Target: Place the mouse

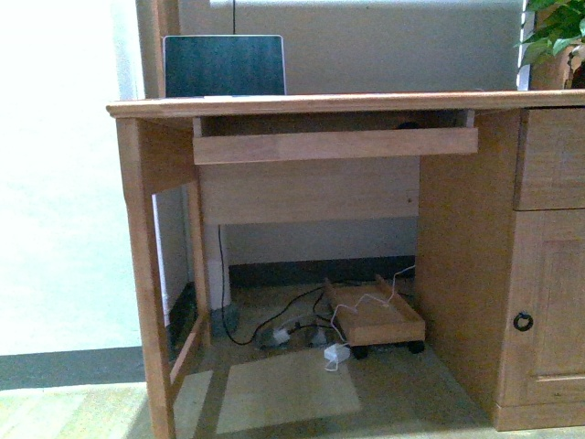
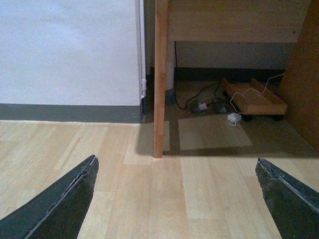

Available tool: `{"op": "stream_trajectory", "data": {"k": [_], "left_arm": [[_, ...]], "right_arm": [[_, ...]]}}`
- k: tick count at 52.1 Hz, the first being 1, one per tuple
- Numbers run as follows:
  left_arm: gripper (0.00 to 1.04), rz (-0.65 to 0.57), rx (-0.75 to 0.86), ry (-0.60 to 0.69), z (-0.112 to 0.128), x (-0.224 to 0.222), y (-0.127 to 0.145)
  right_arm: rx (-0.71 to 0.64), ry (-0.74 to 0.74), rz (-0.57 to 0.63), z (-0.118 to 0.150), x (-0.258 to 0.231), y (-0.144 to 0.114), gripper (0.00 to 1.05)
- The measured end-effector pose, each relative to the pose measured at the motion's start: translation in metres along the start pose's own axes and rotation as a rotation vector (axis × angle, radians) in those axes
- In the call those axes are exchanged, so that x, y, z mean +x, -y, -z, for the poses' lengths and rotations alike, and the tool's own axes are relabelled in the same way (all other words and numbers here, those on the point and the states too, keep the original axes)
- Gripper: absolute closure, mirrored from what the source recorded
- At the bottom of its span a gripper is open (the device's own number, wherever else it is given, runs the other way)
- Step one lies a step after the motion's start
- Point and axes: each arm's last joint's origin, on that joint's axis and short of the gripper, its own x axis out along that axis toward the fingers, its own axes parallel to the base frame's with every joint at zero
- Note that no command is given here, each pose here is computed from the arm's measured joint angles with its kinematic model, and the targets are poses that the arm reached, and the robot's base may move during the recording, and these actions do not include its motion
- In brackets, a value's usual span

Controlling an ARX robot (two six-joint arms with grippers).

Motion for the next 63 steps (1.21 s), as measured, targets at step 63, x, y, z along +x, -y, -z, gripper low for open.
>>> {"op": "stream_trajectory", "data": {"k": [63], "left_arm": [[0.08,0.000,0.000,0.000,0.0000,0.0000,0.0000]], "right_arm": [[0.000,0.000,0.001,0.0000,0.0000,0.0000,0.07]]}}
